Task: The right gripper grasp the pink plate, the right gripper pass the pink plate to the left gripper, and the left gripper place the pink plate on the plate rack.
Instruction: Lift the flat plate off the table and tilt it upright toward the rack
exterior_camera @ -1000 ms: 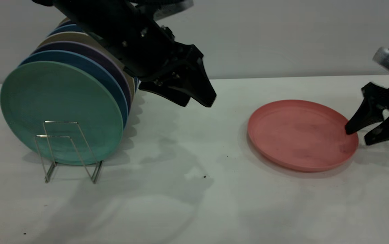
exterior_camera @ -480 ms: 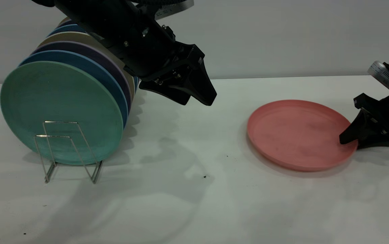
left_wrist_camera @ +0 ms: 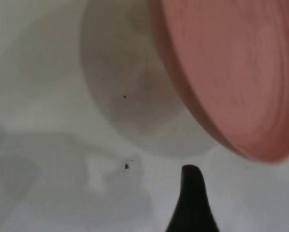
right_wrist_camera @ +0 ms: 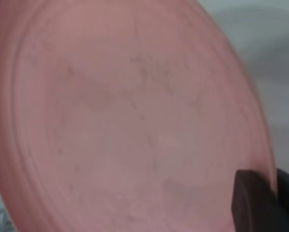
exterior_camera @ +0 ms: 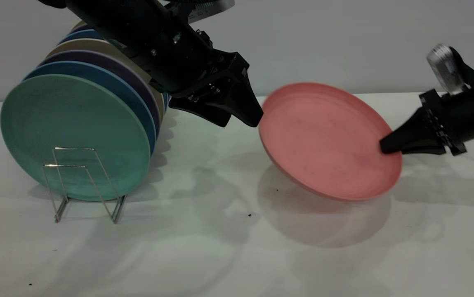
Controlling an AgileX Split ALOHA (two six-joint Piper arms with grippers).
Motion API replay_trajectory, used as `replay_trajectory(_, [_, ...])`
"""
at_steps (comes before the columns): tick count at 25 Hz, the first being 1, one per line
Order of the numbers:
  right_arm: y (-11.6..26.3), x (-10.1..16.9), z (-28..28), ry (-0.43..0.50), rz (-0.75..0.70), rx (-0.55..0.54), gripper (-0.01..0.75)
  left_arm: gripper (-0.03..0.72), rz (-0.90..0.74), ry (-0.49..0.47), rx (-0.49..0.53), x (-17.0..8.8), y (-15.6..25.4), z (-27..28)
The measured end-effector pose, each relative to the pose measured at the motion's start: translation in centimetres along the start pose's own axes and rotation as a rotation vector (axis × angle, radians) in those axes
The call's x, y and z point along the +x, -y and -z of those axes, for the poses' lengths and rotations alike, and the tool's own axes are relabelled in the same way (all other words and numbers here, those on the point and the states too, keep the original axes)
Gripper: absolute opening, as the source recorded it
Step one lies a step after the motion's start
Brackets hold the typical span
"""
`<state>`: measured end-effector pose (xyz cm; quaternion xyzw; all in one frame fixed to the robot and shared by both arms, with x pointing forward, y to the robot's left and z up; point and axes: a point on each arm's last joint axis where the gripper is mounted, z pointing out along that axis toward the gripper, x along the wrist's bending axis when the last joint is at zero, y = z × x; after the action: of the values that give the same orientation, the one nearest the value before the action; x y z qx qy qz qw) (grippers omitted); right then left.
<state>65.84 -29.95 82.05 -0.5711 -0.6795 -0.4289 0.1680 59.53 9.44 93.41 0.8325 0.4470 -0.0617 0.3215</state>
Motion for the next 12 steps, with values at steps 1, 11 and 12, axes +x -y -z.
replay_trajectory(1, [-0.1, 0.3, 0.0, -0.007, 0.008, 0.000, 0.016, 0.590, 0.002, 0.002, 0.002, 0.0, 0.0, 0.0])
replay_trajectory(11, [-0.5, 1.1, 0.0, -0.067, 0.020, -0.027, 0.016, 0.590, 0.125, -0.023, -0.093, 0.6, -0.6, -0.7])
replay_trajectory(12, [-0.5, 1.2, -0.1, -0.072, 0.029, -0.025, 0.016, 0.590, 0.133, -0.019, -0.093, 0.6, -0.6, -0.9])
